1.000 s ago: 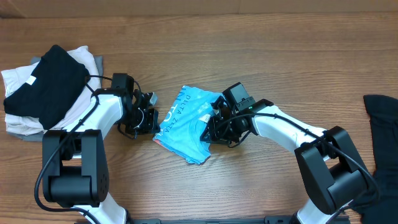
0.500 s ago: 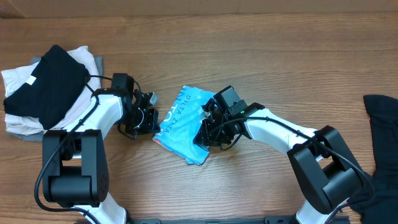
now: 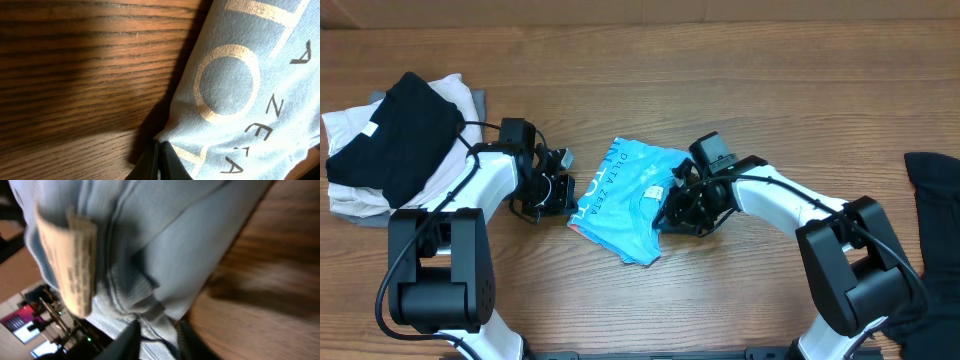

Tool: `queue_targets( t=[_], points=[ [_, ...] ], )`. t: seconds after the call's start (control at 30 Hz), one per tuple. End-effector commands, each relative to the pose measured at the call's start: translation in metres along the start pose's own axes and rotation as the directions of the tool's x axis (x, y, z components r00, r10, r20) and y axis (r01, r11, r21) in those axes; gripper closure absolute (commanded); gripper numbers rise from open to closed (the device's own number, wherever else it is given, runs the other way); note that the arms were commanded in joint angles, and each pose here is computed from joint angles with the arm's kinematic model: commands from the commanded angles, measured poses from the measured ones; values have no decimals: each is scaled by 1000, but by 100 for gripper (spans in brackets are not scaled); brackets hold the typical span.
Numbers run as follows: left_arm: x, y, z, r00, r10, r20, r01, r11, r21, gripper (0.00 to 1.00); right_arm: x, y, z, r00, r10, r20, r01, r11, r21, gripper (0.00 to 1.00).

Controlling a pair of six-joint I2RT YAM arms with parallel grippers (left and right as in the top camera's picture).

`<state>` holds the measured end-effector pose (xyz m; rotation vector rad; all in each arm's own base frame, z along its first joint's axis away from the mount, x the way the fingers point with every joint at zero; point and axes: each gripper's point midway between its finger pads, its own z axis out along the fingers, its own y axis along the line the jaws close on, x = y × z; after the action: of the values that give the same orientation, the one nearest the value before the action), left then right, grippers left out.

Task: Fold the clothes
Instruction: 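Hold the bundle with both grippers and press its sides inward, then release the bundle and lift both grippers away to the sides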

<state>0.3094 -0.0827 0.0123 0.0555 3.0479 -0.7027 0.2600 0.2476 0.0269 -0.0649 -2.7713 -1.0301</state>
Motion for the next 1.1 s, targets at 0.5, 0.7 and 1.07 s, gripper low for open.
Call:
queue_targets(
  t=[0.5,0.7,1.07],
  points=[
    [-2,-13,-4,1000,24,17,-25,997,76,72,-32,58,-34,959,-192,208,221,967,-127,71],
    [-13,-21,-14,999,33,37,-37,995,94,58,-29,49,-7,971,-164,172,179,981,-77,70],
    [-34,-30,-37,996,54,77,-60,995,83,52,-22,35,2,978,-145,150,146,989,2,96]
  ],
)
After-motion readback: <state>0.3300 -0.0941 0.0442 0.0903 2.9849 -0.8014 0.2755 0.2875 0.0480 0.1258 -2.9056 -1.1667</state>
